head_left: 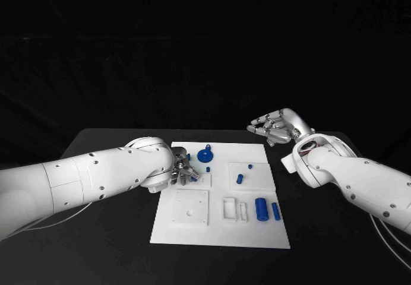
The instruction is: Assemble the parts on the task board
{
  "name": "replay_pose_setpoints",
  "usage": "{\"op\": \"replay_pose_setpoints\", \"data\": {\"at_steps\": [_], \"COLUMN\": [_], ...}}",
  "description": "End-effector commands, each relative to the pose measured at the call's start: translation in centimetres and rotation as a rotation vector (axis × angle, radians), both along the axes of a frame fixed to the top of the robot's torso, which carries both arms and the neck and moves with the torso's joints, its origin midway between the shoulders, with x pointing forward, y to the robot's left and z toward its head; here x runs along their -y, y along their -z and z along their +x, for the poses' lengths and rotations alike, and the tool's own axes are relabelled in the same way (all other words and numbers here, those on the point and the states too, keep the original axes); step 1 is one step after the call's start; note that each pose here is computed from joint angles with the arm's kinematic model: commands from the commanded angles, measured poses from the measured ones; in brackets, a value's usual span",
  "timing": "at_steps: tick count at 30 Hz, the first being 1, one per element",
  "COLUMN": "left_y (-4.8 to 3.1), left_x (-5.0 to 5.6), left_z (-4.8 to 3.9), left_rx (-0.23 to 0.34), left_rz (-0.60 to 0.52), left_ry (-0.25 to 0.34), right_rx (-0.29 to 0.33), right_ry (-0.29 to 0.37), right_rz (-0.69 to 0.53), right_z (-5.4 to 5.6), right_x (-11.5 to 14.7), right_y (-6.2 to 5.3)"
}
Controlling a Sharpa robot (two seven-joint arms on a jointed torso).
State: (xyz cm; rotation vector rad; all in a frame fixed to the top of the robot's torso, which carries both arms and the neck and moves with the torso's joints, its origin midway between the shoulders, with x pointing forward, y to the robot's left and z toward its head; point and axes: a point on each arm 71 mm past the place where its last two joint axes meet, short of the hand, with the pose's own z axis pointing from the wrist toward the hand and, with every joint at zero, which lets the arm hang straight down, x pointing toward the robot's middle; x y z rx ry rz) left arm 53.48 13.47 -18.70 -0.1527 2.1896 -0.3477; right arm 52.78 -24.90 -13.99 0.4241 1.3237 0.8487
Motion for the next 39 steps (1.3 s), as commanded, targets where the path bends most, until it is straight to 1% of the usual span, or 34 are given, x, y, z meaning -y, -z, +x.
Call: {"op": "replay_pose_setpoints", "data": {"at_steps": [1,11,21,31,39], "left_y": [0.36,0.34,0.37,0.5,0.62], "left_x": [0.06,-0.3,-0.47,-0.51,-0.35], "left_z": [-0.23,-0.08,-0.01,-0.03,-0.1], "left_rx": [-0.021,-0.014,-0.023,-0.05,-0.073], "left_rz": [0.016,0.011,0.003,0.014,0.027], "left_ry": [0.015,0.004,-0.001,0.011,0.028], "right_rx": [-0.001,-0.004,-0.006,-0.007,-0.009], "right_ry": [-0.014,-0.016,-0.016,-0.016,-0.016], "right_rz": [-0.001,-0.002,-0.001,-0.002,-0.002], "right_z": [-0.01,0.03,0.08,0.12,0.15], "right_x": [-0.14,-0.19,-0.26,-0.26,-0.28], "right_y": [-0.01,0.04,0.1,0.14,0.18]}}
